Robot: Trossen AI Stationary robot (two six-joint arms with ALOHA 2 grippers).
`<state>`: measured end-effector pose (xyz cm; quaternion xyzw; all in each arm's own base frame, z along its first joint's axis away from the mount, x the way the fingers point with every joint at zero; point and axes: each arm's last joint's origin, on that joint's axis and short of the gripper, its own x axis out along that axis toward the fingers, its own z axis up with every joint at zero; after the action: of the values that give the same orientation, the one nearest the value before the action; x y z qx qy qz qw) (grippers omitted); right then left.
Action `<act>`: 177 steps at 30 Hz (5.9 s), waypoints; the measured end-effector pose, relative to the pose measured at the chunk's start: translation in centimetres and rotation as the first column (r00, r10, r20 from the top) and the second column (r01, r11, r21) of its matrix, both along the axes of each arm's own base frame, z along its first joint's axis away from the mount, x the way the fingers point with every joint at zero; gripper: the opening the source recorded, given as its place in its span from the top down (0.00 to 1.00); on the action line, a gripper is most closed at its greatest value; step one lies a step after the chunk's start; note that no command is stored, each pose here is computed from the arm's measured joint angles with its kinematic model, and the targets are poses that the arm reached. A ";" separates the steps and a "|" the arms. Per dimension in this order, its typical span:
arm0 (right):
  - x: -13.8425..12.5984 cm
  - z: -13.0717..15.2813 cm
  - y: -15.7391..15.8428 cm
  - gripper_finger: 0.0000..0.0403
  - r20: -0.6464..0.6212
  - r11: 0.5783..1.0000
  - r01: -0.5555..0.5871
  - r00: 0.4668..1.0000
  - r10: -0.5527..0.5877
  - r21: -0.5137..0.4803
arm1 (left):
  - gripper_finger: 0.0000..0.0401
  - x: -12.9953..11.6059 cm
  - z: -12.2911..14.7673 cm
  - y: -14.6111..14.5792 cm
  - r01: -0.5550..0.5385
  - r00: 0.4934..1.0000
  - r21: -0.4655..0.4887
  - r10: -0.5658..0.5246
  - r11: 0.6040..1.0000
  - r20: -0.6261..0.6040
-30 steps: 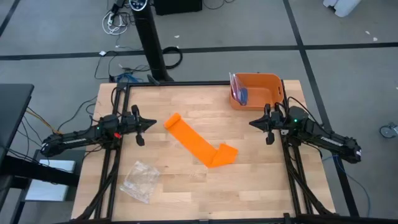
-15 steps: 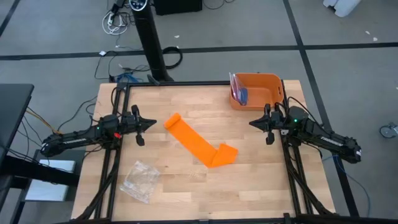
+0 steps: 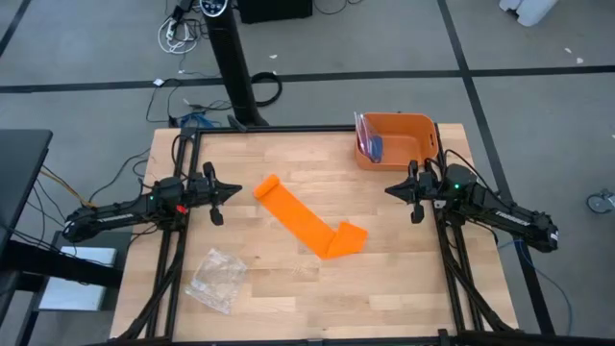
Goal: Roll bandage
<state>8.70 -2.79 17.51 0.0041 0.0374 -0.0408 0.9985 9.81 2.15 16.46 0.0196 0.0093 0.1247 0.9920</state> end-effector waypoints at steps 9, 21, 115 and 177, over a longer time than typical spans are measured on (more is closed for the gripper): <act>0.0 0.0 0.0 0.97 0.000 1.000 0.000 1.000 0.000 0.000 | 0.97 0.0 0.0 0.0 0.000 1.000 0.000 0.000 1.000 0.000; 0.0 0.0 0.0 0.97 0.000 1.000 0.000 1.000 0.000 0.000 | 0.97 0.0 0.0 0.0 0.000 1.000 0.000 0.000 1.000 0.000; 17.6 -1.7 4.6 0.76 -0.723 0.956 0.155 0.687 0.077 0.249 | 0.97 0.0 0.0 0.0 0.000 1.000 0.000 0.000 1.000 0.000; 19.0 2.6 19.6 0.96 -0.809 0.944 -0.085 0.495 0.318 0.319 | 0.97 0.0 0.0 0.0 0.000 1.000 0.000 0.000 1.000 0.000</act>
<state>27.67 16.83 20.10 0.0980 0.5251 0.0851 0.8411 9.81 2.15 16.46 0.0196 0.0093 0.1248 0.9919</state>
